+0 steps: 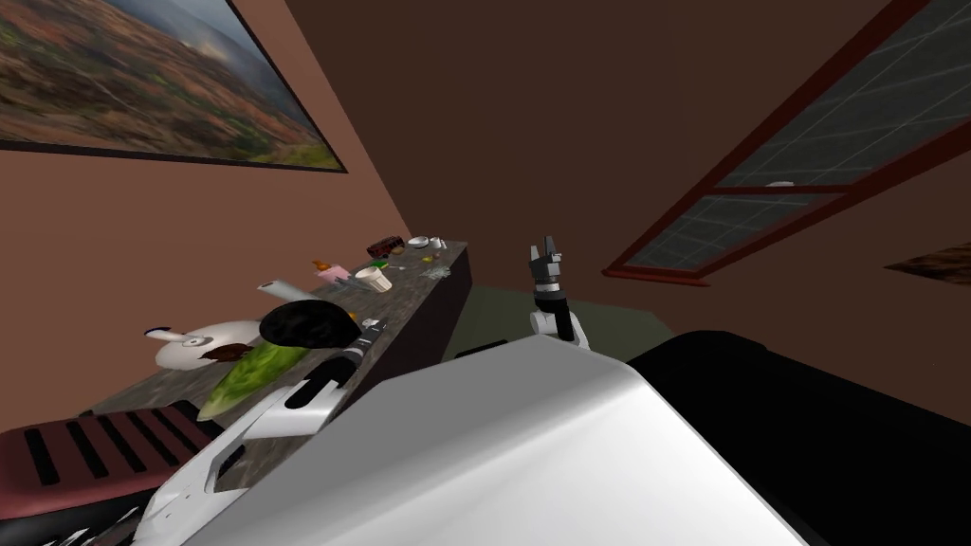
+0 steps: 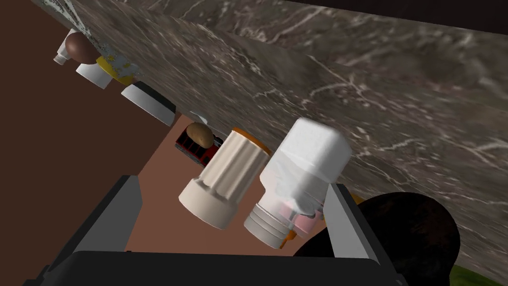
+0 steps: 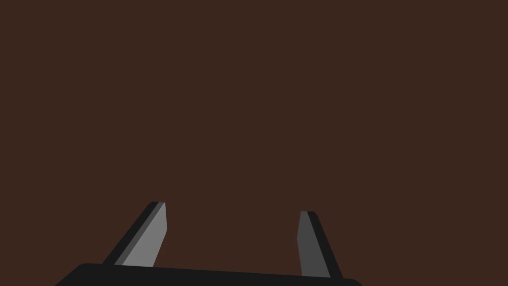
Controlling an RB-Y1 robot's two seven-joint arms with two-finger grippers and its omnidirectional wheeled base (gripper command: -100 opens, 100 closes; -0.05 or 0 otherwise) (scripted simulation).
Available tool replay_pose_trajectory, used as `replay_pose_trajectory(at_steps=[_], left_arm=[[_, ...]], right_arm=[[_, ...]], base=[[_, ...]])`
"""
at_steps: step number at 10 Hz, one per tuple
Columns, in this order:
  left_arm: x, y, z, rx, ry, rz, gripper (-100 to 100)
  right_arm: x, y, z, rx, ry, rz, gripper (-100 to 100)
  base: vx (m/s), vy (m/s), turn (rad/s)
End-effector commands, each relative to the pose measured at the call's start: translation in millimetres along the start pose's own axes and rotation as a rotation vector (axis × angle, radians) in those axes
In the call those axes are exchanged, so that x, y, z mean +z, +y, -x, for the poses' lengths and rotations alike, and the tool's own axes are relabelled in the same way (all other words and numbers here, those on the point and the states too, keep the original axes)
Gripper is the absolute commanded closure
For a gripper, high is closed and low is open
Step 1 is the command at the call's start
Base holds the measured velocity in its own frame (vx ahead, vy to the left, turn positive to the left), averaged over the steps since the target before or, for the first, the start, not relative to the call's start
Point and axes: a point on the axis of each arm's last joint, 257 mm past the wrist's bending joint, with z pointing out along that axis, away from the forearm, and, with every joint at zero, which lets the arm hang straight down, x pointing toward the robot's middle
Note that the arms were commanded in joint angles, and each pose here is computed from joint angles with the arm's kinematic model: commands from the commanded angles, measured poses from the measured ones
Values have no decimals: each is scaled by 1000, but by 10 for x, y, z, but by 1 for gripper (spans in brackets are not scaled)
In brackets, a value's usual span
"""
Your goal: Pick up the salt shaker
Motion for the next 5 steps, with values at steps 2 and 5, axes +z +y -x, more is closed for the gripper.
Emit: replay_pose_trajectory(at_steps=[2, 5], left_arm=[[7, 240, 97, 35, 1, 77, -100], [7, 642, 322, 90, -7, 201, -100]], right_arm=[[0, 0, 0, 0, 0, 0, 0], [0, 0, 0, 0, 0, 0, 0]], base=[[7, -43, -50], [2, -57, -161]])
